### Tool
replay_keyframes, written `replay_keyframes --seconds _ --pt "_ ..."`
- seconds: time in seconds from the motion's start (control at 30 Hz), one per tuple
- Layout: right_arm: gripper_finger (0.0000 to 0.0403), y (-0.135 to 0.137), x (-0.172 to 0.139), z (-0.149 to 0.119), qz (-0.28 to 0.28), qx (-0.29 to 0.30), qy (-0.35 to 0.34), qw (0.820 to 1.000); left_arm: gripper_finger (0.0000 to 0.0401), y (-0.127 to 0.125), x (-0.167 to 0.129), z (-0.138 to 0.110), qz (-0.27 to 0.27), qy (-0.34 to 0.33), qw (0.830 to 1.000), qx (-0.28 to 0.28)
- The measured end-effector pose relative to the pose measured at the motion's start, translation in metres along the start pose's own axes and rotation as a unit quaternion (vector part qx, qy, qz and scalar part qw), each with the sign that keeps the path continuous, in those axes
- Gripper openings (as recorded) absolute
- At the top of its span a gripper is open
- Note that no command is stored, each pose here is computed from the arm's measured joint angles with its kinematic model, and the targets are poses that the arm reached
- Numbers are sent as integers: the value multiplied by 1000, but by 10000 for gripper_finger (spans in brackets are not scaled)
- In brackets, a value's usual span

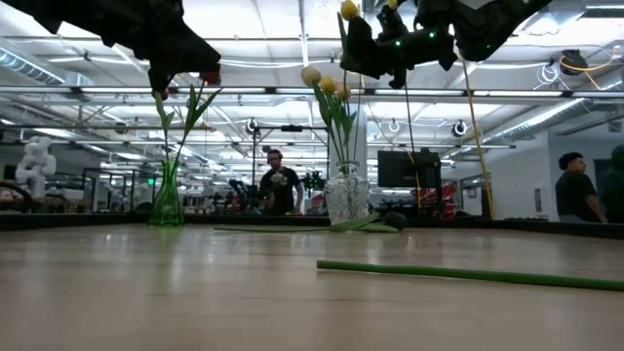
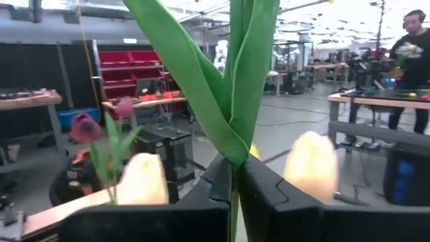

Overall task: Sort flowers into vase by color
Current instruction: Put the yellow tulip into the transparent vase

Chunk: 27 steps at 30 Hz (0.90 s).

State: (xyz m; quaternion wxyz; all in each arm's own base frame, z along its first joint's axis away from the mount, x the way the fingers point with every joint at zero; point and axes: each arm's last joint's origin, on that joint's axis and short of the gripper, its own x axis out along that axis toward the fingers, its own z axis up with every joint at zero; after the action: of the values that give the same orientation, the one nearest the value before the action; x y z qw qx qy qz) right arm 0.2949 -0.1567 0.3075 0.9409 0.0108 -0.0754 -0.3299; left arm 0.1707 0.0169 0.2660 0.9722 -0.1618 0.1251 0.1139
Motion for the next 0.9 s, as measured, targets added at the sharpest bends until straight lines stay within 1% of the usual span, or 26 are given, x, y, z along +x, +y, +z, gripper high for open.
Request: replay_keyframes --seconds 0.3,0.53,0.73,0.9 --pt "4 -5 2 -7 -8 -24 27 999 88 0 0 3 10 -18 1000 -3" --pt "4 -3 10 -28 -5 -32 61 998 88 1 0 3 16 -19 1000 -3" --pt "4 -3 13 -33 -8 -39 60 997 88 1 0 3 16 -18 1000 -3" --pt "6 -4 12 -39 -8 -47 91 995 88 1 0 3 17 -18 1000 -3"
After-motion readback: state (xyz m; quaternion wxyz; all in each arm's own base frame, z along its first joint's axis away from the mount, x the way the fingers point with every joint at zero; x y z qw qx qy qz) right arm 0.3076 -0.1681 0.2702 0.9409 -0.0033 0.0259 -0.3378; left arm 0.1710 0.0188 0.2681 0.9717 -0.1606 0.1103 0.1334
